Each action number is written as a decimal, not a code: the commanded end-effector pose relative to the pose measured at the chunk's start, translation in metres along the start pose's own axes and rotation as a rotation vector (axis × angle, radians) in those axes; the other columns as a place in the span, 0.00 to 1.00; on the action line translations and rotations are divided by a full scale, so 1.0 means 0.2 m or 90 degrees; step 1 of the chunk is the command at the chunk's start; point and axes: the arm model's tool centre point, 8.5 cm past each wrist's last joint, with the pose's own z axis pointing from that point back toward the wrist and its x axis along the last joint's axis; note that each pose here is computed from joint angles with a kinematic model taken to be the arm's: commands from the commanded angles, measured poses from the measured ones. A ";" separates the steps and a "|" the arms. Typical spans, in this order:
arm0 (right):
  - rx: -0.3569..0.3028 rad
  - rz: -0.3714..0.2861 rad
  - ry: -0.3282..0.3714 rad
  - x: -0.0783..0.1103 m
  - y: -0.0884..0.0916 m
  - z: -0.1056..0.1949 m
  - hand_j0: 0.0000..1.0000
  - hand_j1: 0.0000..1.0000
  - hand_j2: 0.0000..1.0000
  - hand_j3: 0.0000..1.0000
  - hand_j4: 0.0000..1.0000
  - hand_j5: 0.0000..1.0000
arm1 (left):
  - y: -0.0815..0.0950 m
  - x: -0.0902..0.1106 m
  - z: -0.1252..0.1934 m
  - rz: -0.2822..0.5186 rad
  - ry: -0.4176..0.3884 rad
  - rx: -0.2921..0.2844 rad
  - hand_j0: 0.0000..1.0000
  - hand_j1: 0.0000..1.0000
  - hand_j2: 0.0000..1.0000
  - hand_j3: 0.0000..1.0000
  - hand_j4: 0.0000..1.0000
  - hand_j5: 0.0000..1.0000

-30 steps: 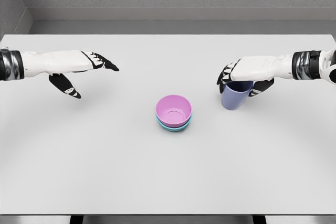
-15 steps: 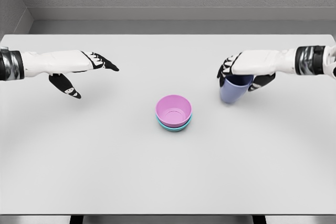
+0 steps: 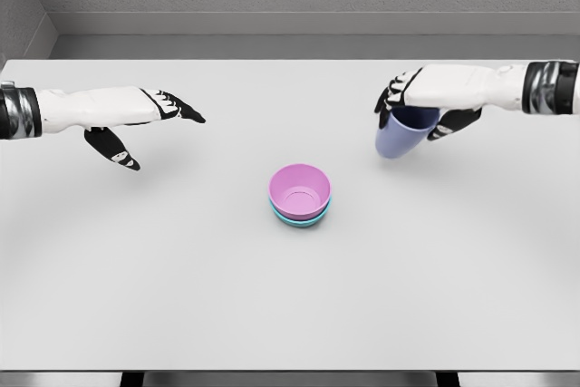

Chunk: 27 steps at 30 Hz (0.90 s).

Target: Stacking bowl and cup with both arms

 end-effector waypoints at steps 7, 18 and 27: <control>-0.022 0.030 -0.055 0.14 -0.08 -0.05 0.54 0.54 0.54 0.54 0.54 0.54 | 0.00 0.00 0.00 0.004 0.000 0.003 1.00 1.00 1.00 1.00 1.00 1.00; -0.037 0.099 -0.127 0.37 -0.18 -0.09 0.54 0.54 0.54 0.54 0.54 0.54 | -0.01 0.00 0.00 0.007 0.000 0.001 1.00 1.00 1.00 1.00 1.00 1.00; -0.057 0.146 -0.163 0.51 -0.25 -0.07 0.56 0.56 0.56 0.56 0.56 0.56 | -0.01 0.00 0.00 0.003 0.002 -0.002 1.00 1.00 1.00 1.00 1.00 1.00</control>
